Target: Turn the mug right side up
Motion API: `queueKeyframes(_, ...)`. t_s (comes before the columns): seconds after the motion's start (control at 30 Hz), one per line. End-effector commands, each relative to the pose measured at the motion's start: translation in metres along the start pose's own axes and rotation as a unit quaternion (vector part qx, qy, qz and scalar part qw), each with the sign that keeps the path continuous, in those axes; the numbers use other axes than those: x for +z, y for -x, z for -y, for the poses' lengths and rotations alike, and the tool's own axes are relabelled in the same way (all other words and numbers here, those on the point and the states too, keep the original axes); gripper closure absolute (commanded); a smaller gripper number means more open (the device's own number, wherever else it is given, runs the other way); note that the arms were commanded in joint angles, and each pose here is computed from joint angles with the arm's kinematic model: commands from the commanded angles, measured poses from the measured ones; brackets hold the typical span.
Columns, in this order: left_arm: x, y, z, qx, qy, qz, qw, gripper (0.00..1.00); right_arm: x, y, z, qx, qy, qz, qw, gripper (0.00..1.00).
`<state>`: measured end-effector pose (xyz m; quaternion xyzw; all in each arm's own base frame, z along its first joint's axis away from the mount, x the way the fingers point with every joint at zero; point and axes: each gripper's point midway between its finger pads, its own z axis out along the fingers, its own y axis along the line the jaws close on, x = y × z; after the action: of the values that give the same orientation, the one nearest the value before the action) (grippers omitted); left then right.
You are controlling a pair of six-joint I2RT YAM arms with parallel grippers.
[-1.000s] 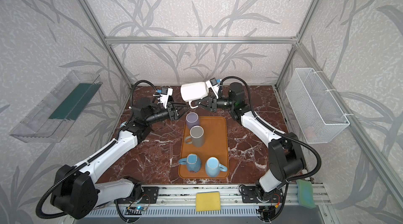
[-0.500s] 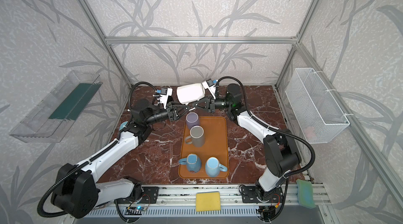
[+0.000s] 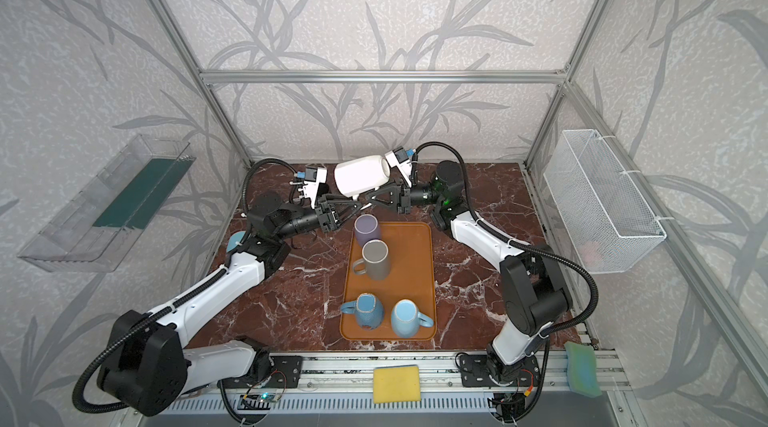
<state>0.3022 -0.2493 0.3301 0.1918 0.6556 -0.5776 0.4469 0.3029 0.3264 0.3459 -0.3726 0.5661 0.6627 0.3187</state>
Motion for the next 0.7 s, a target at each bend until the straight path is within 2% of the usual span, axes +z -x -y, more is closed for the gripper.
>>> queueKeyframes(0.0, 0.001, 0.010, 0.011, 0.020, -0.023, 0.020, 0.999, 0.43, 0.005, 0.002, -0.014, -0.044, 0.024, -0.001, 0.999, 1.00)
queueKeyframes(0.43, -0.001, 0.017, 0.013, 0.026, -0.023, 0.036, 0.999, 0.49, 0.007, -0.011, -0.012, -0.039, 0.032, -0.016, 0.999, 1.00)
queueKeyframes(0.53, -0.001, 0.017, 0.014, 0.027, -0.022, 0.037, 0.999, 0.57, 0.007, -0.015, -0.012, -0.040, 0.034, -0.021, 0.998, 1.00)
queueKeyframes(0.63, -0.002, 0.019, 0.015, 0.028, -0.022, 0.041, 0.999, 0.75, 0.007, -0.020, -0.011, -0.040, 0.034, -0.026, 0.998, 1.00)
queueKeyframes(0.67, -0.002, 0.020, 0.015, 0.029, -0.021, 0.041, 0.998, 0.77, 0.008, -0.020, -0.011, -0.041, 0.035, -0.027, 0.998, 1.00)
